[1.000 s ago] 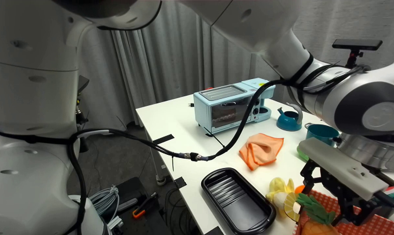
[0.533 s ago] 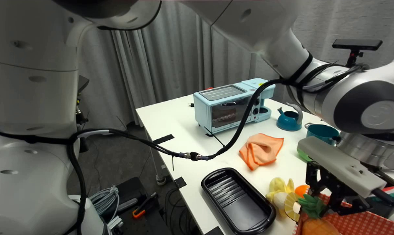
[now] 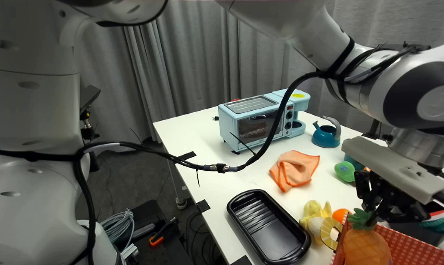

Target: Put the pineapple on the table

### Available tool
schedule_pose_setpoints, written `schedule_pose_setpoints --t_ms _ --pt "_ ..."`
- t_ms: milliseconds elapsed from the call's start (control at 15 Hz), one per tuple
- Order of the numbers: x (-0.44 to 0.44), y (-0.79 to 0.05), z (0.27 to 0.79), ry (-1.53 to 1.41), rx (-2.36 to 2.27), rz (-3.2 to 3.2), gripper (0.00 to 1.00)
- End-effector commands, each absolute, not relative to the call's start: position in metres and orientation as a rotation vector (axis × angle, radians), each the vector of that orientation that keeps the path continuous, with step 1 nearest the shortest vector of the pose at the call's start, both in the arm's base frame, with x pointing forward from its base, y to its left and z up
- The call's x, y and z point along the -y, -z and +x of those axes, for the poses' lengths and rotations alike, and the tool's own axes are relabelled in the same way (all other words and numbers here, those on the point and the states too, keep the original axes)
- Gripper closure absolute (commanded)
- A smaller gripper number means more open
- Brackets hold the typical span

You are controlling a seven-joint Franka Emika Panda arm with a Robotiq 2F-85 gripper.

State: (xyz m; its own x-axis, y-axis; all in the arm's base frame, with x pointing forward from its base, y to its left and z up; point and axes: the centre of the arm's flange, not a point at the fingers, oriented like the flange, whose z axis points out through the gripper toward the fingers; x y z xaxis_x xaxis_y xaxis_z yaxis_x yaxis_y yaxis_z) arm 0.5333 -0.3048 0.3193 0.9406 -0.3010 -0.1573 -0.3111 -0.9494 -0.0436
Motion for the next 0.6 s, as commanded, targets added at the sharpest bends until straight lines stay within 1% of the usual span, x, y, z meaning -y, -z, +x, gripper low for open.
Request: schedule_pose_setpoints --t_ms 0,533 --pt "0.308 -0.384 0.531 -0.092 -0.484 -3.049 0.97" --pt "0.283 -0.522 0.531 0.343 -0.416 -3.112 0.97"
